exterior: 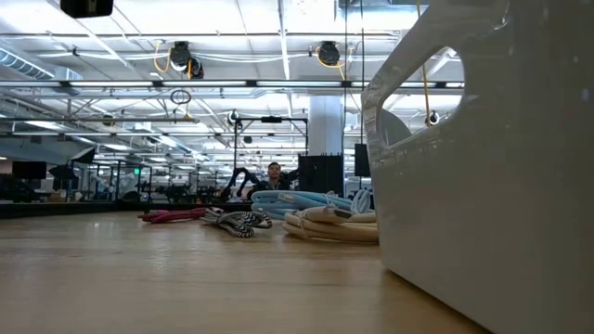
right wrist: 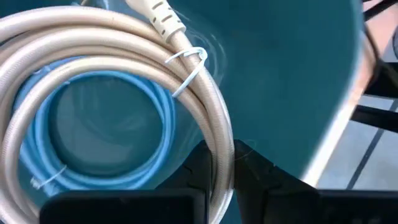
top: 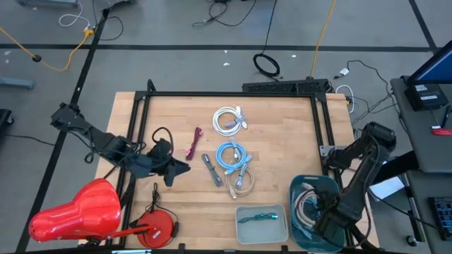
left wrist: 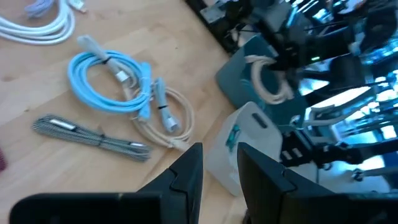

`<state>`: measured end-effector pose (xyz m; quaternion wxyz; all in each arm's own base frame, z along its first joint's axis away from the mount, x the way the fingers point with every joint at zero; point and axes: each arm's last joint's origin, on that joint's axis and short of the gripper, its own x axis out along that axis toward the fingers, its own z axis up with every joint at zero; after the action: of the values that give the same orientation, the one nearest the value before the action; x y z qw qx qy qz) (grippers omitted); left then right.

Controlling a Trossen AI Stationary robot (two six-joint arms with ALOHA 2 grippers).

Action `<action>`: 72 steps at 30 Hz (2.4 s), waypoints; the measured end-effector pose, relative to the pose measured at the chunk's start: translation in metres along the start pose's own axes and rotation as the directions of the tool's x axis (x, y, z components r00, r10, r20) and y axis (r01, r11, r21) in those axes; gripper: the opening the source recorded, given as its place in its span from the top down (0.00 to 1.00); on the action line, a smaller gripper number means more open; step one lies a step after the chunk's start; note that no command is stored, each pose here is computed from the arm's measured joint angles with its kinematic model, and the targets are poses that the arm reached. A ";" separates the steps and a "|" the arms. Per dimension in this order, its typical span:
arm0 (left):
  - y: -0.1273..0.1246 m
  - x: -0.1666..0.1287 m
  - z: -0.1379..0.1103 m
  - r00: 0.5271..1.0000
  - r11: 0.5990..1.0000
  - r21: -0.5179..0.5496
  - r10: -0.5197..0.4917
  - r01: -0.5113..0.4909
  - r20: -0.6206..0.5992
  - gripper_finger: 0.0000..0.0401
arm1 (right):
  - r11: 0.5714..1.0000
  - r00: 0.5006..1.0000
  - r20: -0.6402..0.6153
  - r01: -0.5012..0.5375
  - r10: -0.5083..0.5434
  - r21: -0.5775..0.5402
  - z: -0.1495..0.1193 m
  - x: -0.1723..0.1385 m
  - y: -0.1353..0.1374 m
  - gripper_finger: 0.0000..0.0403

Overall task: Pick & Place USB Port
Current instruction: Put the top brown HDMI cable into the blue bin, then put the gray and white USB cable into the gray bin

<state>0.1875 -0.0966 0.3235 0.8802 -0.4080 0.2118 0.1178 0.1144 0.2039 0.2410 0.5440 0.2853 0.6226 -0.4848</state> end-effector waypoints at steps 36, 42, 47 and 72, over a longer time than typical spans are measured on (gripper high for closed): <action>-0.023 0.044 -0.034 0.999 0.999 0.001 -0.049 0.049 -0.011 0.75 | 0.997 1.000 0.009 0.030 -0.029 -0.068 0.007 0.040 0.002 0.69; -0.024 0.045 -0.029 0.998 0.998 0.001 -0.064 0.064 0.009 0.75 | 0.988 0.985 0.122 -0.111 0.124 -0.103 0.023 -0.007 -0.001 0.70; -0.022 0.048 -0.023 0.998 0.998 0.001 -0.059 0.059 0.033 0.75 | 0.914 0.884 0.233 -0.384 0.406 -0.135 0.043 -0.045 -0.001 0.71; 0.001 0.070 0.020 0.997 0.991 0.120 -0.055 0.061 -0.053 0.75 | 0.579 0.139 0.779 -0.750 0.611 -0.320 0.253 -0.133 0.047 0.74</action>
<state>0.2546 -0.0785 0.3009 0.9011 -0.3622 0.2282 0.0689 0.2895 0.0131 0.3704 0.9029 0.3059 0.0447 -0.2986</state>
